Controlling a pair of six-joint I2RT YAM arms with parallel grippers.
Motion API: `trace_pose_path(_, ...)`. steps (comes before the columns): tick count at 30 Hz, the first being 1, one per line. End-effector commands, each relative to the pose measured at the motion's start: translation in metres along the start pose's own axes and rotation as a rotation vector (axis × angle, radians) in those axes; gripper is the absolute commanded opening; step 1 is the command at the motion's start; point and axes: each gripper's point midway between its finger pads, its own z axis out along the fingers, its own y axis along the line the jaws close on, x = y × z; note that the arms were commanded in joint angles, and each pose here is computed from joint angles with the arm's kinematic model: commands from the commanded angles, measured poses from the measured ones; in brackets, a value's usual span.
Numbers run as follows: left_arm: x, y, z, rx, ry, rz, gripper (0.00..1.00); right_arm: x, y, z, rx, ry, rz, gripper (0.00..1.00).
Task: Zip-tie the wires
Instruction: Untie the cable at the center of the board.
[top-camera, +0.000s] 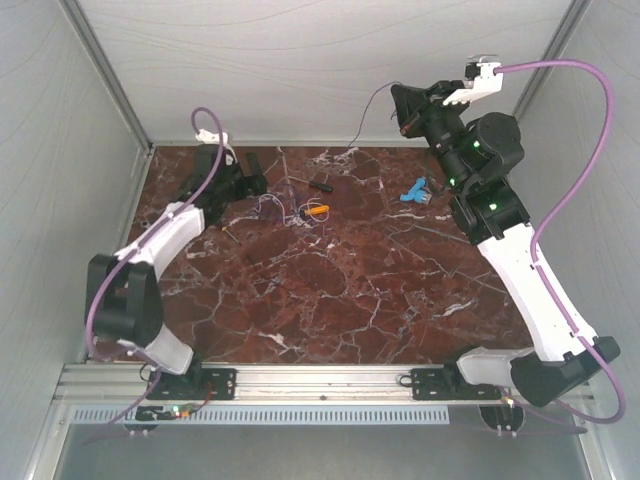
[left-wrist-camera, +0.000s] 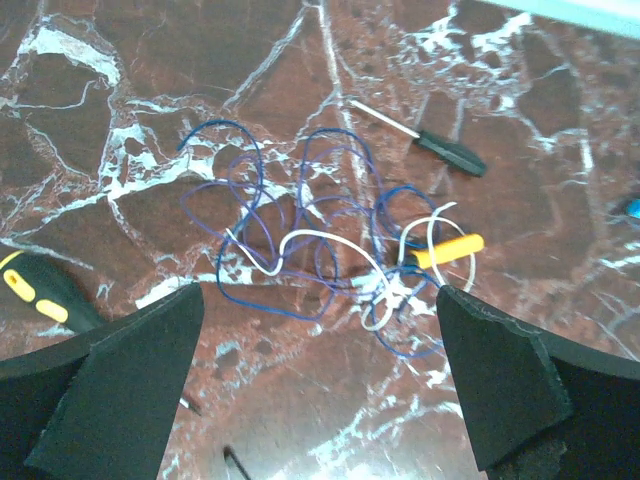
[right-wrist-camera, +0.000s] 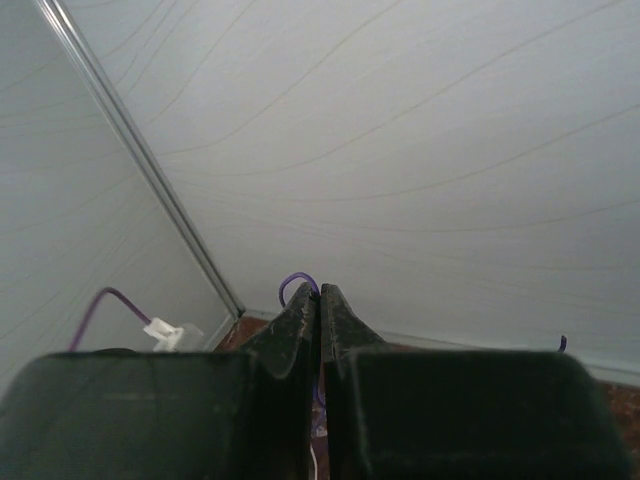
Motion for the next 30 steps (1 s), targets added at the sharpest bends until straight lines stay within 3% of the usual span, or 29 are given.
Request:
trace_pose_path(1,0.002,-0.026,-0.039,0.104,-0.017,-0.04,0.99,0.003,0.011,-0.006,-0.052,0.014,0.07,0.0)
trace_pose_path(6,0.032,-0.055,-0.069,0.157,-0.049,0.05,1.0,0.031,0.024,-0.013,-0.127,0.091,0.13,0.0)
trace_pose_path(12,0.047,-0.072,-0.106,0.26,-0.145,-0.036,1.0,0.057,0.032,-0.03,-0.156,0.156,0.149,0.0)
trace_pose_path(18,0.075,-0.072,-0.13,0.366,-0.155,0.018,1.0,0.063,0.041,-0.042,-0.168,0.189,0.166,0.0)
trace_pose_path(27,0.1,-0.111,-0.165,0.71,-0.17,0.075,1.0,0.066,0.054,-0.043,-0.176,0.233,0.223,0.0)
trace_pose_path(30,0.104,-0.117,-0.165,0.759,-0.164,0.083,1.0,0.067,0.06,-0.044,-0.191,0.239,0.244,0.0)
